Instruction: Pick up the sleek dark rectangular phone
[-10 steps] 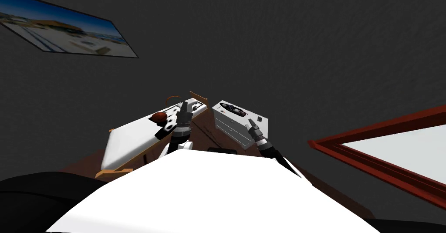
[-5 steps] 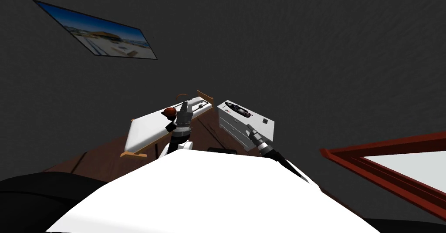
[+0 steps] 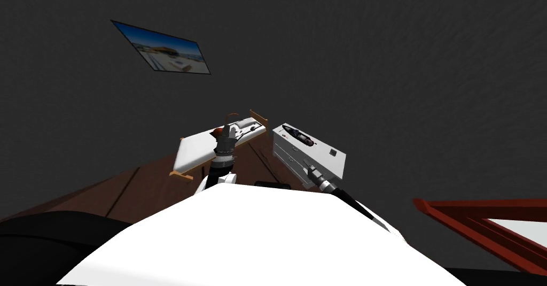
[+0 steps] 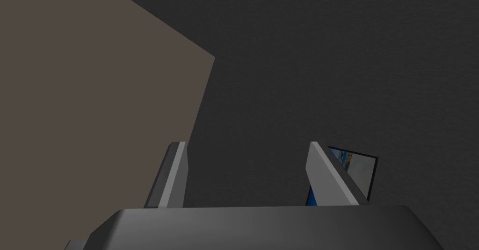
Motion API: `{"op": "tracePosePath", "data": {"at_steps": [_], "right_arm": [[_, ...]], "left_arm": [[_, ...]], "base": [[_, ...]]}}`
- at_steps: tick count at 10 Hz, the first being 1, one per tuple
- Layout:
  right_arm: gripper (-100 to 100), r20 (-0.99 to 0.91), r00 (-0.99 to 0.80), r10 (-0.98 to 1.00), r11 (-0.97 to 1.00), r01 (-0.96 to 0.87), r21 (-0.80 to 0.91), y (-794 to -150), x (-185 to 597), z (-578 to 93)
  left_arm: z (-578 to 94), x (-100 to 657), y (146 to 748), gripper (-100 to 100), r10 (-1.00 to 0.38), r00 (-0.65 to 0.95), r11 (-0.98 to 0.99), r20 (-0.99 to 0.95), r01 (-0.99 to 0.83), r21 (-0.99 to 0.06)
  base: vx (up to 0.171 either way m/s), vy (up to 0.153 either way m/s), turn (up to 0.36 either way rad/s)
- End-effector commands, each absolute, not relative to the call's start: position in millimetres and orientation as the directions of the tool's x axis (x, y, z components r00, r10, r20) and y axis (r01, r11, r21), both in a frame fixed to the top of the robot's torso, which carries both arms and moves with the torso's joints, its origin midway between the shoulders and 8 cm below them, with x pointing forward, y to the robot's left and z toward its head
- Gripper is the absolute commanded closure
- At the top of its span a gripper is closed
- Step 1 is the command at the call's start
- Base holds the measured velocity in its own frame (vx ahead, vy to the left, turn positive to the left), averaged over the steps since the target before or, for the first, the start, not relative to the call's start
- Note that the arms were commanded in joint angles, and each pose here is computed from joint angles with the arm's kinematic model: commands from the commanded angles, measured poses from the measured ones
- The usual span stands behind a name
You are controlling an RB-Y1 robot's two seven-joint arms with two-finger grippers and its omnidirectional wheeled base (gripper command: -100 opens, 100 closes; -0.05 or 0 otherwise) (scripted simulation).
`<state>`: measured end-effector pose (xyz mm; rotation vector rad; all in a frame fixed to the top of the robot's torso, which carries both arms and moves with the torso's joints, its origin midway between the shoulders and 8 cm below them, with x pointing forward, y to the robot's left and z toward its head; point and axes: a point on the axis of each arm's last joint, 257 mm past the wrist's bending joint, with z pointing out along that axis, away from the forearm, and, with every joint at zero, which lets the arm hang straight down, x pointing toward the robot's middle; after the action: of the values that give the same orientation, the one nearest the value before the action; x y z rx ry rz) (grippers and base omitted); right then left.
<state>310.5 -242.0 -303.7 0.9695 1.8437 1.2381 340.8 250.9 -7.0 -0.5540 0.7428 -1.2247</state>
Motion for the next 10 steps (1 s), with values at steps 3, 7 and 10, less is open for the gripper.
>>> {"op": "tracePosePath", "data": {"at_steps": [3,7,10], "right_arm": [[-100,-0.109,-0.5,0.859,0.321,0.359,0.876,-271.4,273.2,-355.8],[-100,-0.114,-0.521,0.846,0.382,0.442,0.812,-302.4,250.4,-378.5],[-100,-0.088,-0.519,0.85,0.425,0.577,0.698,-344.1,206.2,-416.2]], "left_arm": [[-7.0,340.9,250.9,0,-0.965,0.161,0.261,-0.206,0.629,-0.733],[-7.0,340.8,250.9,0,-0.965,0.161,0.261,-0.206,0.629,-0.733],[-7.0,340.8,250.9,0,-0.965,0.161,0.261,-0.206,0.629,-0.733]], "base": [[-0.038,0.012,0.289],[-0.027,0.002,0.172],[-0.018,-0.008,0.311]]}}
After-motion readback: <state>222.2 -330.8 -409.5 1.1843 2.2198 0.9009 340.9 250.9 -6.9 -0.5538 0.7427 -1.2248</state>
